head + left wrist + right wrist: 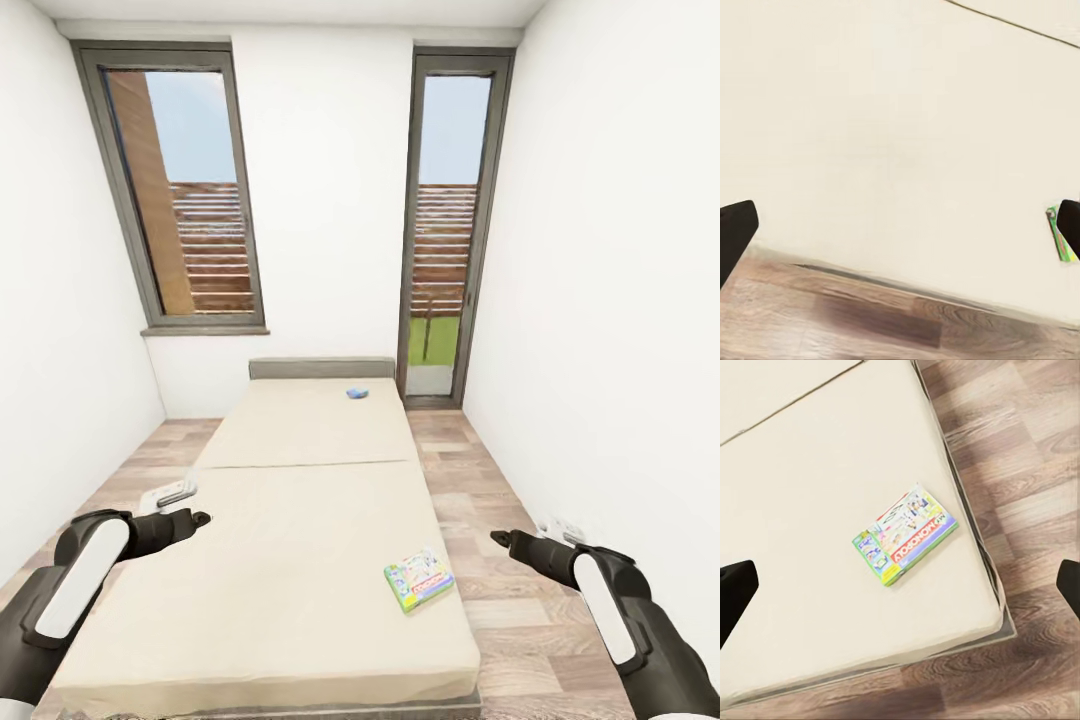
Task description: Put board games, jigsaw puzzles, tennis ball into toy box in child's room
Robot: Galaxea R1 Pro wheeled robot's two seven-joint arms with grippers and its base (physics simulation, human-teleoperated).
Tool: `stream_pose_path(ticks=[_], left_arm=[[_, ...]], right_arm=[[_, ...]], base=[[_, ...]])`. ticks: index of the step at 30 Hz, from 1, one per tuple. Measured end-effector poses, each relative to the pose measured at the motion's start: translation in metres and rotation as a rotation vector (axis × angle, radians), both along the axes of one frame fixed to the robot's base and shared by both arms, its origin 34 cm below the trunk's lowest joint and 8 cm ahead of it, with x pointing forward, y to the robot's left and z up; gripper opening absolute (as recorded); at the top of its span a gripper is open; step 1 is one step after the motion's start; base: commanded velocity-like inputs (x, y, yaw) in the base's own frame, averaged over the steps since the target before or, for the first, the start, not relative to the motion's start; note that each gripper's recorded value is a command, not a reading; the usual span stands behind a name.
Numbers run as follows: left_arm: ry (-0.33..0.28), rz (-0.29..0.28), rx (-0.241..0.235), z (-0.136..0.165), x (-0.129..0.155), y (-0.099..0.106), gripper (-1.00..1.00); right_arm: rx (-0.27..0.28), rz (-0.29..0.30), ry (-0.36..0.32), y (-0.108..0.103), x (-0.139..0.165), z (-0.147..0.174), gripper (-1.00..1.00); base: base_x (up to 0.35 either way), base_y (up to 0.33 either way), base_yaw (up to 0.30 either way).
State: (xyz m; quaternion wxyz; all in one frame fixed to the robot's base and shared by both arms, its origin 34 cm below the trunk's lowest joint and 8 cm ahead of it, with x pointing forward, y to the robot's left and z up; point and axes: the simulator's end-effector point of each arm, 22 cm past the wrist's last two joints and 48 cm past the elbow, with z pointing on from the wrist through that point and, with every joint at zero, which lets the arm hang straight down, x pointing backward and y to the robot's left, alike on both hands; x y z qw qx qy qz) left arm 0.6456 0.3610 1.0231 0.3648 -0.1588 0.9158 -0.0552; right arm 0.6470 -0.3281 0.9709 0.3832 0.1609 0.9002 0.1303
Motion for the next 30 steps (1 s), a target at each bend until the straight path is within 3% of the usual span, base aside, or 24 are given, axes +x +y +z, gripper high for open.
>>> stream_pose_path(ticks=[2,6,11,19,22,23,25,30], left_arm=[[0.021,0.040,0.040,-0.004,-0.003,0.008,1.00],[0.032,0.068,0.065,-0.007,-0.005,0.012,1.00],[0.037,0.041,0.058,-0.011,-0.004,-0.008,1.00],[0.041,0.029,0.052,-0.013,-0.004,-0.016,1.00],[0.036,0.014,0.030,-0.014,-0.003,-0.021,1.00],[0.012,-0.036,-0.021,-0.011,0.001,-0.036,1.00],[0.001,-0.064,-0.046,-0.009,0.003,-0.044,1.00],[-0.011,-0.092,-0.071,-0.007,0.004,-0.052,1.00]], right_arm=[[-0.002,0.002,0.002,0.001,0.000,-0.001,1.00],[-0.006,0.004,-0.004,0.001,0.001,0.001,1.00],[-0.009,0.007,-0.005,0.003,0.001,0.000,1.00],[-0.008,0.017,-0.008,0.008,0.002,0.001,1.00],[-0.001,0.018,-0.008,0.008,0.002,0.001,1.00],[0.005,0.021,-0.009,0.009,0.001,0.002,1.00],[0.006,0.021,-0.012,0.010,0.001,0.003,1.00],[0.005,0.024,-0.018,0.011,0.002,0.004,1.00]], base=[[0.000,0.000,0.000],[0.000,0.000,0.000],[0.000,0.000,0.000],[0.000,0.000,0.000],[0.024,0.000,0.000],[0.061,0.000,0.000],[0.067,0.000,0.000],[0.071,0.000,0.000]])
